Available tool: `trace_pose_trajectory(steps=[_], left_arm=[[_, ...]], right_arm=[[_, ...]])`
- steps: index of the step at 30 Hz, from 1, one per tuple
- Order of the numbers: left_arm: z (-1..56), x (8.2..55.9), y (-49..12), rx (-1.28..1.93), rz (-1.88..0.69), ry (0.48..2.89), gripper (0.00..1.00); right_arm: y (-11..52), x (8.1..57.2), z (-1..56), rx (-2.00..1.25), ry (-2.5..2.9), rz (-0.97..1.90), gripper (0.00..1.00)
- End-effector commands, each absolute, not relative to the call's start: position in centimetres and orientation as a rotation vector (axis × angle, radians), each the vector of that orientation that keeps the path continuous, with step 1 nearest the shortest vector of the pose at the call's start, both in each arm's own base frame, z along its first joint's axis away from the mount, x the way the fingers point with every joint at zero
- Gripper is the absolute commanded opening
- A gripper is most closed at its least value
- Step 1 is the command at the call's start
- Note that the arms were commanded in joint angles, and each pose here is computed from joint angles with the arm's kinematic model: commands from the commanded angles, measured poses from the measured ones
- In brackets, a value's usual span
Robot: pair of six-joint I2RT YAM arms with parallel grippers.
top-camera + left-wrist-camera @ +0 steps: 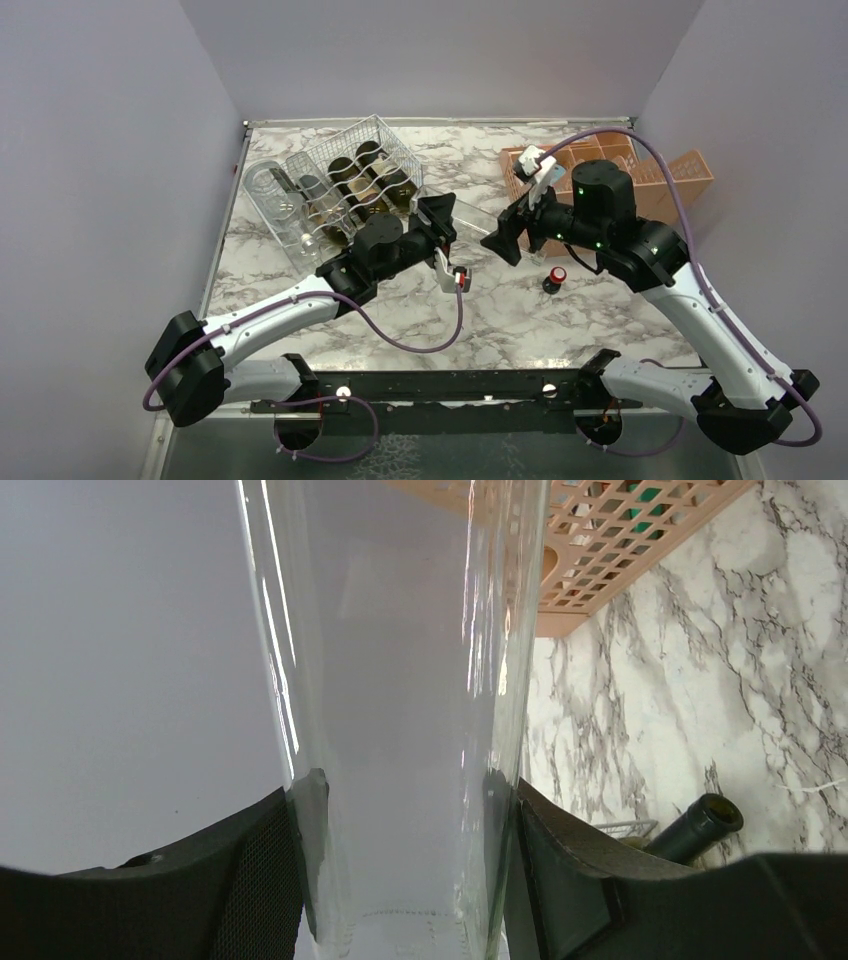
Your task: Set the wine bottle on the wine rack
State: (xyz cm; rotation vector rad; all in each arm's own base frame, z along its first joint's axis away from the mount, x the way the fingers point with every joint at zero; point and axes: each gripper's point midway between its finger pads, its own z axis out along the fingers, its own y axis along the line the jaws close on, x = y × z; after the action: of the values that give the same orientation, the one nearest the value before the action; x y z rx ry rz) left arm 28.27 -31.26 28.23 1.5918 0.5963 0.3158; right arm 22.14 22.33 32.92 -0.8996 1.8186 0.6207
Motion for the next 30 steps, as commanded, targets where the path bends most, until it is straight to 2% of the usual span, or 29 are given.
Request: trace_pose_trajectory(steps=[1,13,23,26,30], left_arm=[[31.4,27.9,-31.3,1.562,0.342,0.530,0.00],[32.5,26.8,-31.4,1.530,0.311,0.469,0.00],[33.3,26.3,-31.5,1.502,0.296,0.444,0.00],[33.3,26.3,-31.5,1.497,0.295,0.448,0.00],[33.1,26.5,-31.4,1.492,0.297,0.460,0.00]], right_arm=[[22.1,21.3,31.7,-0.925,1.845,0.640,0.89],[23.2,20.3,28.0,-0.991,1.919,0.729,0.83],[24.1,20.6,26.3,-0.989,1.984,0.761,0.72],[24.2,20.9,26.2,-0.986,1.997,0.758,0.60],[24.3,21.2,26.6,-0.968,1.998,0.753,0.26]])
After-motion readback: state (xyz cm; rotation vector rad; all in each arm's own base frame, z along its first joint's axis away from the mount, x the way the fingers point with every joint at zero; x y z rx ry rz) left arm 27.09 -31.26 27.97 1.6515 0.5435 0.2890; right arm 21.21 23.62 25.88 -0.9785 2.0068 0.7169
